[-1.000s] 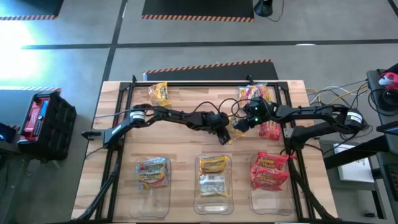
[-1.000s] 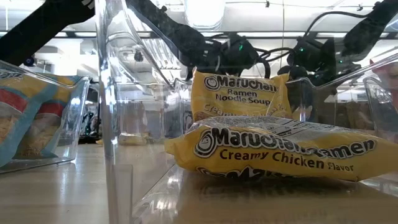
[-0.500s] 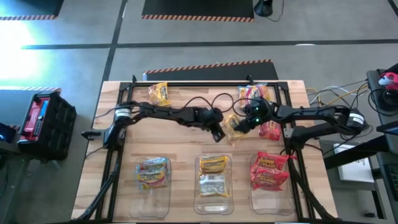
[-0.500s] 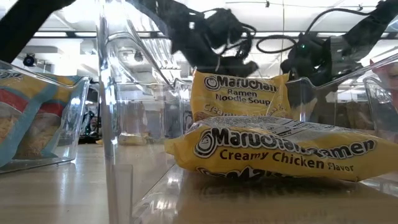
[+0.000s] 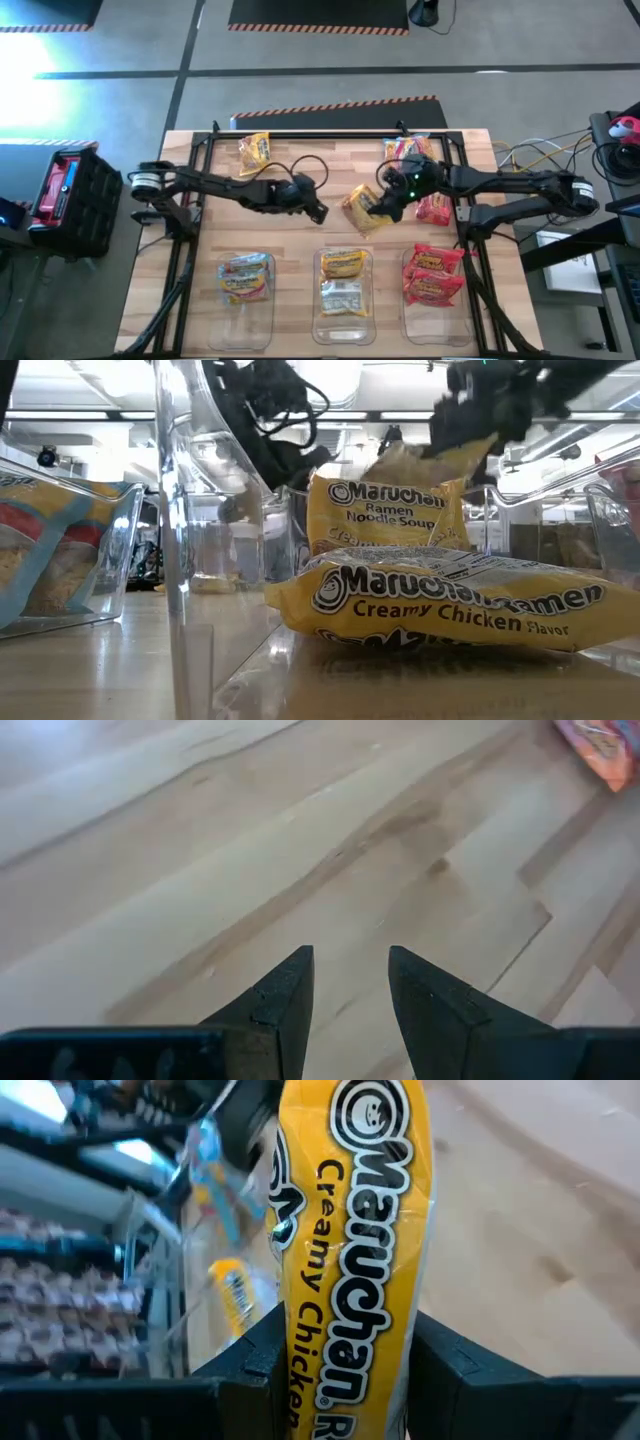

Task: Sort Maruchan noodles
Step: Put the yellow noodle pack into the right transparent bin, then put the yellow noodle pack into the middle transparent bin

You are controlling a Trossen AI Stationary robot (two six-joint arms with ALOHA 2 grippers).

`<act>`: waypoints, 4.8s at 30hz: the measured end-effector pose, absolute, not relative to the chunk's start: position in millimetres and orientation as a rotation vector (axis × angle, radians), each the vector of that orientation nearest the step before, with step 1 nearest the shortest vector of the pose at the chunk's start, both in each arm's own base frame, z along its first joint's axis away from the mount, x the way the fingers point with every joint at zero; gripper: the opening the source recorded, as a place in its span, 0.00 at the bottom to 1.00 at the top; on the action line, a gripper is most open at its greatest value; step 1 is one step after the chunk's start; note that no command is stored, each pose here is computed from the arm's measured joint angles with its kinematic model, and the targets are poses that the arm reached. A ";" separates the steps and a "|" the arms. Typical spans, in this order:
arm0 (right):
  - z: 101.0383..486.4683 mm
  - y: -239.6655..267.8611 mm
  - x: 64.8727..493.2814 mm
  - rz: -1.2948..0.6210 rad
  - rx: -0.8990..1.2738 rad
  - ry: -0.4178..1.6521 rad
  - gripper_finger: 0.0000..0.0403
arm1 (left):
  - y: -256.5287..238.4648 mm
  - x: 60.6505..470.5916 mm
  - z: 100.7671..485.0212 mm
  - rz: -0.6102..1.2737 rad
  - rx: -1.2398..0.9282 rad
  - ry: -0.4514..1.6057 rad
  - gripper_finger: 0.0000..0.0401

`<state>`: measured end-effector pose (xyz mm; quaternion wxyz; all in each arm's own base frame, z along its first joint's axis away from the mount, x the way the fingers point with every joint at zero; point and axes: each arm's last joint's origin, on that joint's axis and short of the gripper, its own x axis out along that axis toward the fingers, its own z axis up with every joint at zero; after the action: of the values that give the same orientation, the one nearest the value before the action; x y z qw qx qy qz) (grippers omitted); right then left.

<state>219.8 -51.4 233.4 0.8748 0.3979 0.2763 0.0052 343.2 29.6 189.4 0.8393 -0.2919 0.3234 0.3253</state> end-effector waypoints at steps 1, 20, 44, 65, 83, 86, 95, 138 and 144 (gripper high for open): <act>238.4 -45.1 223.6 0.018 0.813 0.597 0.30 | 28.3 340.5 189.1 0.695 -0.631 0.681 0.29; 263.3 77.8 299.5 0.191 0.450 0.786 0.30 | -1.1 334.9 186.6 0.580 -0.623 0.764 0.29; 240.7 109.9 344.8 0.331 0.190 1.177 0.41 | -22.8 323.6 191.4 0.541 -0.619 0.845 0.29; 295.9 57.4 337.2 0.044 -0.067 1.018 0.49 | 10.9 301.5 219.0 0.801 -0.556 0.754 0.29; 288.2 -91.0 351.0 -0.362 0.126 0.758 0.49 | 152.0 237.9 213.7 1.444 -0.807 0.717 0.29; 282.7 -102.5 347.8 -0.400 0.155 0.751 0.49 | 166.1 229.9 211.2 1.501 -0.860 0.692 0.29; 274.5 -108.3 346.2 -0.356 0.032 0.761 0.49 | 182.8 227.9 192.3 1.533 -0.931 0.738 0.29; 253.3 -104.7 340.1 -0.277 0.006 0.835 0.49 | 197.9 231.4 153.2 1.614 -1.003 0.826 0.29; 247.4 -104.1 338.1 -0.276 0.009 0.853 0.49 | 194.4 243.5 159.6 1.555 -1.021 0.824 0.29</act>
<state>338.1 -104.1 247.4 0.9011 0.0043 0.4126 -0.1332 243.5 194.4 159.6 0.5257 -0.4270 0.3447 0.6500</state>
